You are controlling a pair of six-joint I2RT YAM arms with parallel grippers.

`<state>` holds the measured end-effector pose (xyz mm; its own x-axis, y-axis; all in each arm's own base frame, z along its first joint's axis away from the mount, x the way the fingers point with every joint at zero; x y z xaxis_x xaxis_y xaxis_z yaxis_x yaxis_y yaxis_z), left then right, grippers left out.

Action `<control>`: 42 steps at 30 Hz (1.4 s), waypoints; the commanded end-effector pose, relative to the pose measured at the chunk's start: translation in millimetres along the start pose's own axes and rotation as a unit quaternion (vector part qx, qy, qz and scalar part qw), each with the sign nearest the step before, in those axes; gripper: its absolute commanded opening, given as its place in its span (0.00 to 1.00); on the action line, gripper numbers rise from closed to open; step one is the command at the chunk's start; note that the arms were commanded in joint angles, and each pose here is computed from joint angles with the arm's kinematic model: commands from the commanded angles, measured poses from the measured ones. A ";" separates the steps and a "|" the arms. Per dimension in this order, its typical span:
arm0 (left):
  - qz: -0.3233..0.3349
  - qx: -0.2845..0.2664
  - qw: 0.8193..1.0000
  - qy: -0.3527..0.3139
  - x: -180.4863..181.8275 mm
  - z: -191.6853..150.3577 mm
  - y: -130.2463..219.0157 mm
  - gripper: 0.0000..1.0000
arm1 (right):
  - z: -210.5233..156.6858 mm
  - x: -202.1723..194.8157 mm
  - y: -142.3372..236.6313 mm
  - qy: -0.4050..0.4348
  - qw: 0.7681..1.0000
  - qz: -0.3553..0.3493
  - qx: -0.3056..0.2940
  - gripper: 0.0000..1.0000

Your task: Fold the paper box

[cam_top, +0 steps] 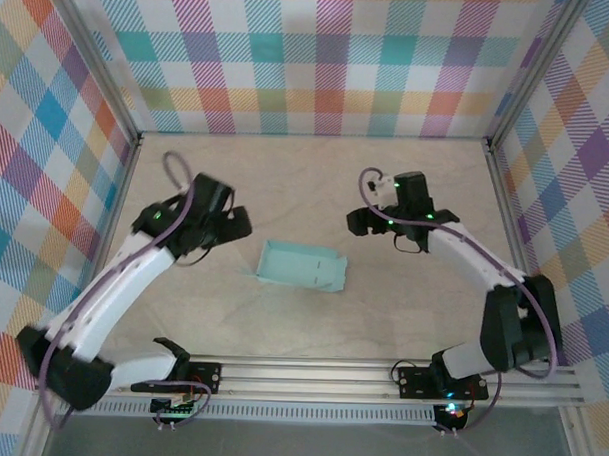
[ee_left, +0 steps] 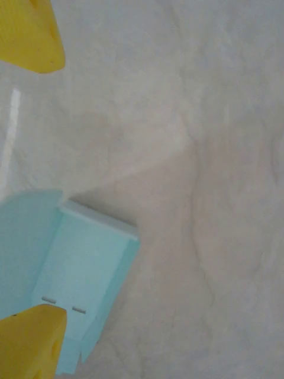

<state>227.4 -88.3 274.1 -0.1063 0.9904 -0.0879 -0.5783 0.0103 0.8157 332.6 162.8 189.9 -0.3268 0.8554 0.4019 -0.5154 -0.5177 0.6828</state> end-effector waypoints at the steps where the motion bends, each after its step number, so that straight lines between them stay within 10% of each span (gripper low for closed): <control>1: 0.044 -0.003 0.992 0.118 36.3 -38.3 5.4 1.00 | 17.4 21.2 -10.4 0.045 0.998 0.047 -0.004 0.86; 11: -0.051 0.074 0.950 0.298 55.3 -148.7 -36.5 0.86 | 26.2 26.4 -36.1 0.022 0.998 0.059 0.006 0.88; 26: -0.098 0.160 0.955 0.230 -30.6 -137.1 -99.2 0.72 | 10.9 27.6 -37.7 0.017 0.998 0.057 0.027 0.87; 42: -0.126 0.161 0.977 0.067 -123.6 -39.8 -176.7 0.67 | 11.2 3.8 6.5 -0.009 0.997 -0.050 -0.050 0.87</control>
<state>288.5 -207.0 114.2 -0.2211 0.9007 -0.3739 -0.3123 0.2978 0.9021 339.4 176.4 182.6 -0.2965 0.8843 0.3607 -0.5440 -0.4668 0.6972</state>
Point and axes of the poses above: each hand's point on the last joint's axis, 136 mm out from that joint toward the fingers, its own y axis back along the fingers, its own x axis along the line the jaws close on, z = x × y, the point moved 6 cm from there along y, back along the fingers, and after that the axes turned 14 degrees about -y, right-handed, at the moved point
